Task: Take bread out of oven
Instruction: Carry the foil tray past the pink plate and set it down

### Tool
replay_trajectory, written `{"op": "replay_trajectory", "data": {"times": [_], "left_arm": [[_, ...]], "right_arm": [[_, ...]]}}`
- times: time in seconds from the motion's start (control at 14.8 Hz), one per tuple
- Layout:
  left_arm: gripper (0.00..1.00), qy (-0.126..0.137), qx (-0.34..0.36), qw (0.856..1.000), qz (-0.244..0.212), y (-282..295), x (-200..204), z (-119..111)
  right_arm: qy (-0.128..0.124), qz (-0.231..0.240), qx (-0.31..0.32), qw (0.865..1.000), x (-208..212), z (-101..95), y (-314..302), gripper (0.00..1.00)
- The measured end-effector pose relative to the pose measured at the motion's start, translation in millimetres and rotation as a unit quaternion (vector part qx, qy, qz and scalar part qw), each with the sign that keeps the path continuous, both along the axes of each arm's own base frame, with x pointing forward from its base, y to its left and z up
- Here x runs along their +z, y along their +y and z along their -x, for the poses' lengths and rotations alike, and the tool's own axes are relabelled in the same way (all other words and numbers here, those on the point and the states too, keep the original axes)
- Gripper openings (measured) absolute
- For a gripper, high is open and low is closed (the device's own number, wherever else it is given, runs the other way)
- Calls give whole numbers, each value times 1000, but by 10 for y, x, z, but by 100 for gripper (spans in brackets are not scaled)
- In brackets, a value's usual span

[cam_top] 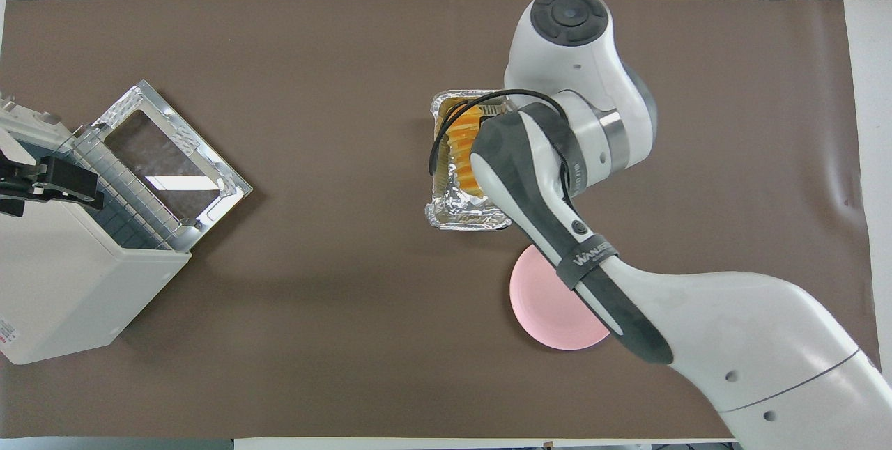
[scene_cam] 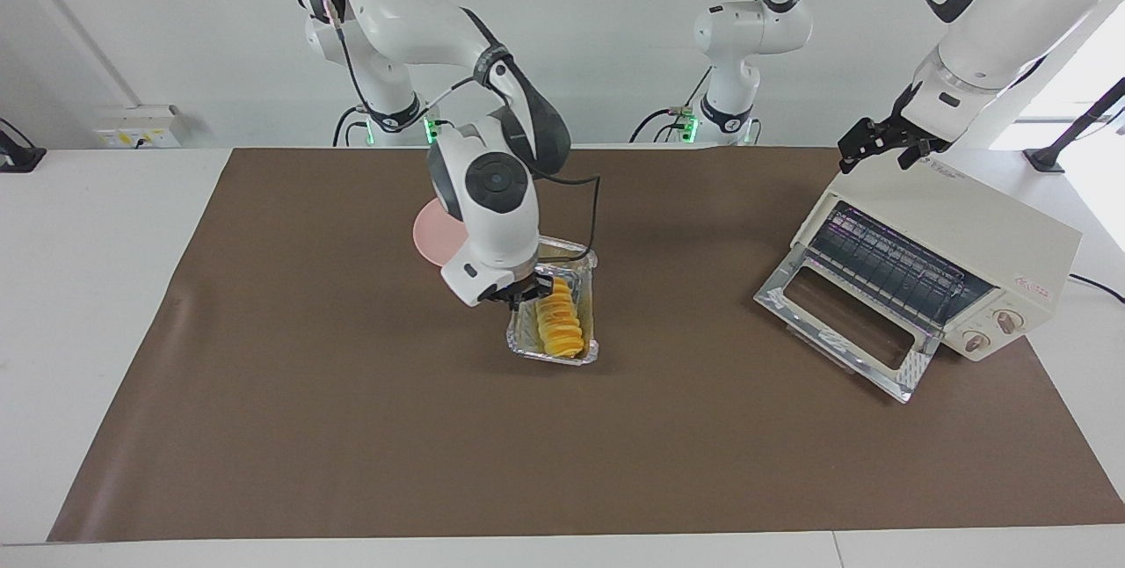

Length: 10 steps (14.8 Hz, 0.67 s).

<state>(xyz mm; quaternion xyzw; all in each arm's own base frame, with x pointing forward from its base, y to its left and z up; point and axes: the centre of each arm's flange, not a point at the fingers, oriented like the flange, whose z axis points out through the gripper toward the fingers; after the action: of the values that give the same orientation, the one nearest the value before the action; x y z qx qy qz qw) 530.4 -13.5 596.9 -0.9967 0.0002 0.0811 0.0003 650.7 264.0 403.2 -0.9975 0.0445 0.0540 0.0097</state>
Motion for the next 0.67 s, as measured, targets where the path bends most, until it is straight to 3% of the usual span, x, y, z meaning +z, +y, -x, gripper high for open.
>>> {"op": "replay_trajectory", "data": {"times": [0.34,0.67], "left_arm": [[100,-1,1,1000,0,6,14,5],[100,-2,1,1000,0,13,16,6]], "right_arm": [[-7,-17,34,999,75,-284,-909,1],[-11,-24,70,997,-315,-285,-1560,1]]}}
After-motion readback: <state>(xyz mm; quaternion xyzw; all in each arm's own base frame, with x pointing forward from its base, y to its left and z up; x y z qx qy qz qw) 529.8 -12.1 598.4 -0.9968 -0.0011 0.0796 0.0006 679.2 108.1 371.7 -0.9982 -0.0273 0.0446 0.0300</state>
